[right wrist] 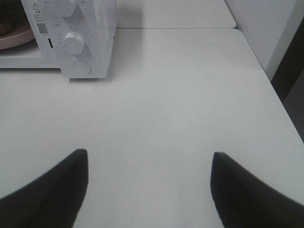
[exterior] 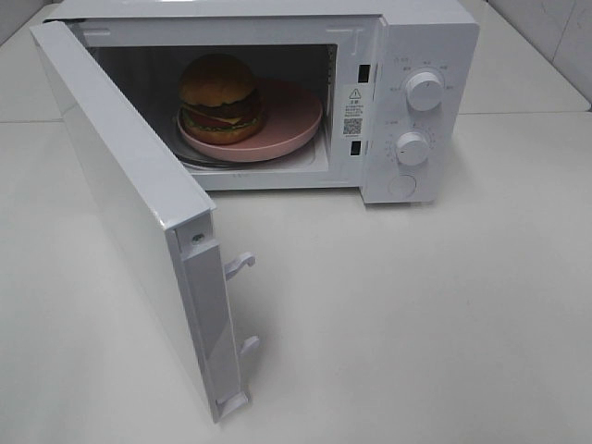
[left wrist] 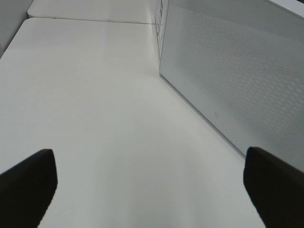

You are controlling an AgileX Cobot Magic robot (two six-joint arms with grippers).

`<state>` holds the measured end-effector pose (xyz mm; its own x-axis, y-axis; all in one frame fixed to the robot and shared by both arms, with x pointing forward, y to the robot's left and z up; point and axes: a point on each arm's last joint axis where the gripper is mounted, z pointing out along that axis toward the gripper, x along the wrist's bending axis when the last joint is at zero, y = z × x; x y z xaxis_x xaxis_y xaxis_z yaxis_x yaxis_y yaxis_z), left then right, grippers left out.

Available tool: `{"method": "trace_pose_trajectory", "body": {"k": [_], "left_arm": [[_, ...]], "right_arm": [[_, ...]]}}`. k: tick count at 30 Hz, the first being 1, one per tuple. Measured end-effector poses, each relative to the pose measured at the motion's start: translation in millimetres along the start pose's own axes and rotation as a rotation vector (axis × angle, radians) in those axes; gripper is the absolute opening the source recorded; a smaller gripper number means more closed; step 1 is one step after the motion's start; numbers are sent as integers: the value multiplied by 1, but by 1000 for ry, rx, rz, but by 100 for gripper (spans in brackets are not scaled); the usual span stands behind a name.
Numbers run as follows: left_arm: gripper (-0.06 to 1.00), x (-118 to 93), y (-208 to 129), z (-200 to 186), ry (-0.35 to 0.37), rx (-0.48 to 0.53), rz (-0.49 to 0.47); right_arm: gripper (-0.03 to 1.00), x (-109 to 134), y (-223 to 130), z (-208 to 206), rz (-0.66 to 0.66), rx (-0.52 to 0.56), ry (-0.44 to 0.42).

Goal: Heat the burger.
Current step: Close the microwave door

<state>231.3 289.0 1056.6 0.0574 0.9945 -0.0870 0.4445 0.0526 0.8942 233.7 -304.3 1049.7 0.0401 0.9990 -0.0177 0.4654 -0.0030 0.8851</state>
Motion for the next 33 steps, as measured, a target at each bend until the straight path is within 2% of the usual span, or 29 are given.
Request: {"method": "trace_pose_trajectory", "body": {"k": [3, 4, 7, 9, 10, 11, 12, 14, 15, 17, 19, 20, 22, 23, 27, 28, 33], "left_arm": [[95, 2, 1, 3, 16, 20, -8], [88, 3, 4, 4, 28, 30, -15], [83, 3, 7, 4, 31, 28, -17], [60, 4, 21, 7, 40, -32, -16], [60, 4, 21, 7, 40, -32, -16], [53, 4, 24, 8, 41, -45, -16], [53, 4, 24, 8, 41, -45, -16], [30, 7, 40, 20, 53, -93, -17], [30, 7, 40, 20, 53, -93, -17], [16, 10, 50, 33, 69, -123, -11], [12, 11, 52, 37, 74, -129, -9], [5, 13, 58, 48, 82, -155, -7], [2, 14, 61, 53, 85, -177, -6], [0, 16, 66, 62, 94, -222, 0], [0, 19, 67, 79, 105, -301, 9], [0, 21, 67, 89, 110, -354, 13], [0, 26, 63, 112, 120, -426, 16]], "right_arm": [[64, 0, 0, 0, 0, 0, 1], [64, 0, 0, 0, 0, 0, 1], [64, 0, 0, 0, 0, 0, 1], [64, 0, 0, 0, 0, 0, 1], [64, 0, 0, 0, 0, 0, 1], [64, 0, 0, 0, 0, 0, 1], [64, 0, 0, 0, 0, 0, 1], [64, 0, 0, 0, 0, 0, 1], [64, 0, 0, 0, 0, 0, 1], [64, 0, 0, 0, 0, 0, 1], [64, 0, 0, 0, 0, 0, 1], [64, 0, 0, 0, 0, 0, 1], [64, 0, 0, 0, 0, 0, 1], [64, 0, 0, 0, 0, 0, 1], [64, 0, 0, 0, 0, 0, 1], [64, 0, 0, 0, 0, 0, 1], [64, 0, 0, 0, 0, 0, 1]]}}
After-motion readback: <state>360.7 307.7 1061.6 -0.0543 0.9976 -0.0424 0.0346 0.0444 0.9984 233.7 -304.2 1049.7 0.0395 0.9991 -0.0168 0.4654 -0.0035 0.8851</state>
